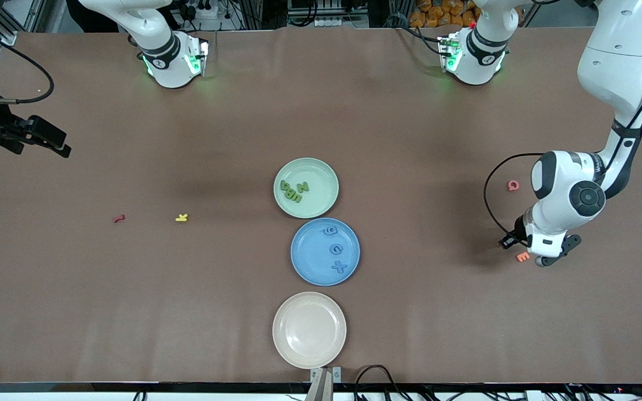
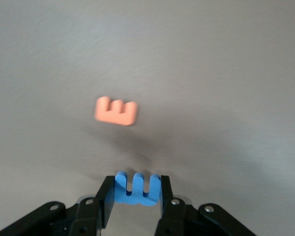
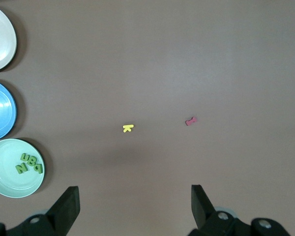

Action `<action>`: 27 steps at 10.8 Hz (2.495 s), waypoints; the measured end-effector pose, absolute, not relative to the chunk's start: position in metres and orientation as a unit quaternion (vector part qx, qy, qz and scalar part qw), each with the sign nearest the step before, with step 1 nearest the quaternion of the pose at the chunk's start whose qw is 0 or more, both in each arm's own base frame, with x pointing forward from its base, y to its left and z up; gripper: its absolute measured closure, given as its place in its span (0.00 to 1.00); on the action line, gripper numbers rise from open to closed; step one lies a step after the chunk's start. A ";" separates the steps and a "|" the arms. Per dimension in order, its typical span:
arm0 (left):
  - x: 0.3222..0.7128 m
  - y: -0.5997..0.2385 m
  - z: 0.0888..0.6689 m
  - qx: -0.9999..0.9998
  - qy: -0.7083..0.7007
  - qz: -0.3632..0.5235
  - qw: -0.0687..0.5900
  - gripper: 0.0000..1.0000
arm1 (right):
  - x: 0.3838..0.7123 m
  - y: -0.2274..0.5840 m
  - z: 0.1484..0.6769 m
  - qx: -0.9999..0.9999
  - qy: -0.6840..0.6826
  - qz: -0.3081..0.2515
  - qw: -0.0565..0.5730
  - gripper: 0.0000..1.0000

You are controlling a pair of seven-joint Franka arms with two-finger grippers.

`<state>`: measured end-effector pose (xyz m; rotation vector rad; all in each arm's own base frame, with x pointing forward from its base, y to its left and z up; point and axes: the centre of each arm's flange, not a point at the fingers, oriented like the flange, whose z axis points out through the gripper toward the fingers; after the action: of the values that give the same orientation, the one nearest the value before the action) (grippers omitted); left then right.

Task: Sort letters by color into matching plates
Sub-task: 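Lower the left gripper onto the blue w and grasp it, then carry the blue w with the left gripper to the blue plate, then open the left gripper to drop the w on the blue plate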

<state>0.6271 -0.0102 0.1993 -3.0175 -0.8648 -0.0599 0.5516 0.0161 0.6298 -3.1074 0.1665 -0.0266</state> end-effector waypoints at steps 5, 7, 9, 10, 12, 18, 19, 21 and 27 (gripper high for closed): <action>0.650 -0.079 0.244 -0.969 -0.240 -0.046 -0.037 0.59 | 0.552 0.016 0.628 -0.998 0.054 -0.008 0.015 0.00; 0.653 -0.118 0.261 -0.964 -0.254 -0.053 -0.059 0.59 | 0.552 0.016 0.628 -0.998 0.054 -0.008 0.015 0.00; 0.650 -0.170 0.276 -0.957 -0.273 -0.058 -0.077 0.59 | 0.552 0.016 0.628 -0.998 0.054 -0.008 0.015 0.00; 0.646 -0.200 0.280 -0.955 -0.280 -0.058 -0.083 0.59 | 0.552 0.016 0.628 -0.998 0.054 -0.008 0.015 0.00; 0.636 -0.262 0.282 -0.953 -0.281 -0.055 -0.098 0.59 | 0.552 0.016 0.628 -0.998 0.054 -0.008 0.015 0.00; 0.610 -0.392 0.280 -0.951 -0.266 -0.057 -0.149 0.59 | 0.552 0.016 0.628 -0.998 0.054 -0.007 0.015 0.00; 0.607 -0.404 0.280 -0.945 -0.271 -0.067 -0.170 0.59 | 0.552 0.016 0.628 -0.998 0.054 -0.007 0.015 0.00; 0.595 -0.430 0.273 -0.939 -0.278 -0.090 -0.184 0.59 | 0.552 0.016 0.627 -0.998 0.053 -0.007 0.015 0.00; 0.588 -0.460 0.277 -0.924 -0.298 -0.126 -0.206 0.59 | 0.552 0.016 0.627 -0.998 0.053 -0.007 0.015 0.00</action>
<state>0.5877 -0.4601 0.2766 -3.3563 -1.0824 -0.4562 0.5519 0.0162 0.6274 -3.1076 0.1660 -0.0231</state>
